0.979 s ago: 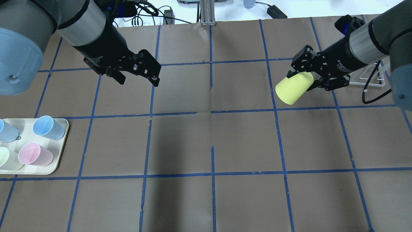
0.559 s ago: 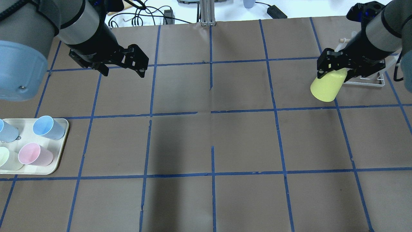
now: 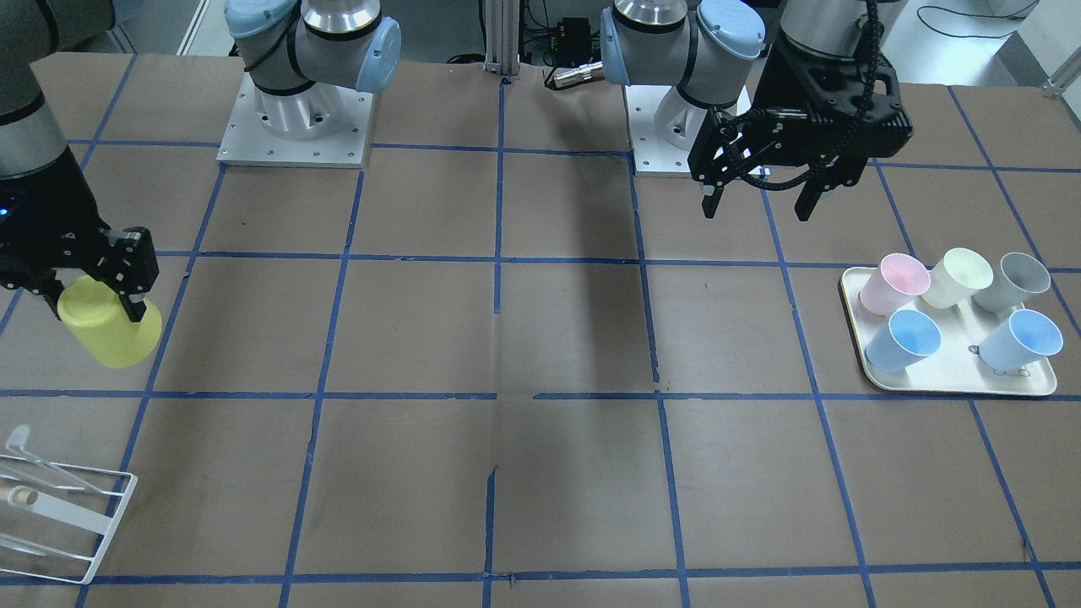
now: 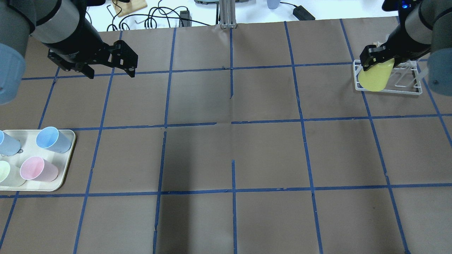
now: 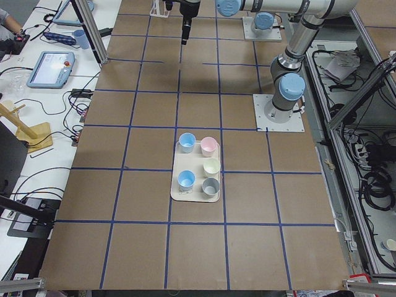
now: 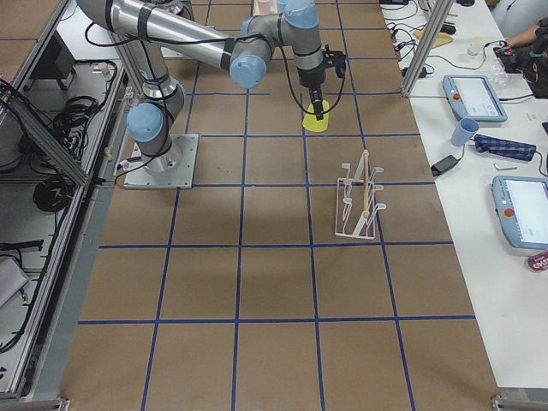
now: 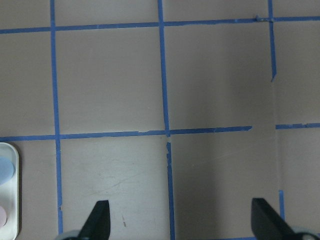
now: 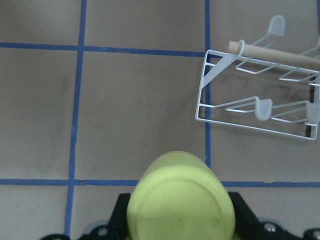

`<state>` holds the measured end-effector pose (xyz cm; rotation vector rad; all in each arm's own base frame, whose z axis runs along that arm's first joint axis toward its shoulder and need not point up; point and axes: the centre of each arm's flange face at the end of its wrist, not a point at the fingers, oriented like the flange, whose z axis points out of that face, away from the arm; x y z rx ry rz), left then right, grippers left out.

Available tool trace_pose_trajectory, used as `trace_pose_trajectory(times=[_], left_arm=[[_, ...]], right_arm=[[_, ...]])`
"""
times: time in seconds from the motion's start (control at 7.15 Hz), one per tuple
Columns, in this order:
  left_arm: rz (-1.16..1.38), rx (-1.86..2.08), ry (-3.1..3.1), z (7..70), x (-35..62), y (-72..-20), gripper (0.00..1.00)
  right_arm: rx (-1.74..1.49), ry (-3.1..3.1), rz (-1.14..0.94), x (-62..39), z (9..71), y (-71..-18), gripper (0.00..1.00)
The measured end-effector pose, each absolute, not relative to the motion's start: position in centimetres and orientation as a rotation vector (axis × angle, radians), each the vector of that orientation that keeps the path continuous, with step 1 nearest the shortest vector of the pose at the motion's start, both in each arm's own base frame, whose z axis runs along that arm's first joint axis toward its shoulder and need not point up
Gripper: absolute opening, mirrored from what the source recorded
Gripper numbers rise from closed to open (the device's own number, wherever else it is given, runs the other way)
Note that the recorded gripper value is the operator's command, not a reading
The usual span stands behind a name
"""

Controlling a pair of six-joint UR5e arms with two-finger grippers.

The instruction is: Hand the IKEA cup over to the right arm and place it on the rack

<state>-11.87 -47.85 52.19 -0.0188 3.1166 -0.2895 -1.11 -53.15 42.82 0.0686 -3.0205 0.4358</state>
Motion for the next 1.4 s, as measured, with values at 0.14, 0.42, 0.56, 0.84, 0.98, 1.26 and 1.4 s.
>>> trace_pose_trajectory(times=[0.14,0.42,0.56,0.84,0.98,1.26,1.4], left_arm=[[-0.286,-0.090,3.082,52.4,-11.2,-47.9,1.00],[-0.235,-0.157,3.060,52.0,-11.0,-48.3,1.00],[-0.203,-0.161,3.093,51.6,-11.4,-48.4,1.00],[-0.171,-0.154,3.146,50.8,-12.1,-48.5,1.00],[-0.162,-0.140,3.154,50.7,-12.4,-48.3,1.00],[-0.155,-0.115,3.160,50.5,-12.8,-48.0,1.00],[-0.154,-0.111,3.160,50.5,-12.8,-48.0,1.00]], right_arm=[[0.067,-3.002,0.453,-2.9,42.4,-53.7,0.25],[0.091,-2.996,0.488,-5.5,42.0,-55.3,0.25],[0.095,-2.996,0.502,-6.4,42.1,-56.5,0.25],[0.092,-3.003,0.497,-7.5,41.3,-58.5,0.25],[0.086,-3.008,0.487,-8.0,40.7,-59.2,0.25],[0.064,-3.014,0.467,-9.4,39.4,-60.2,0.25],[0.050,-3.015,0.461,-10.2,39.0,-60.5,0.25]])
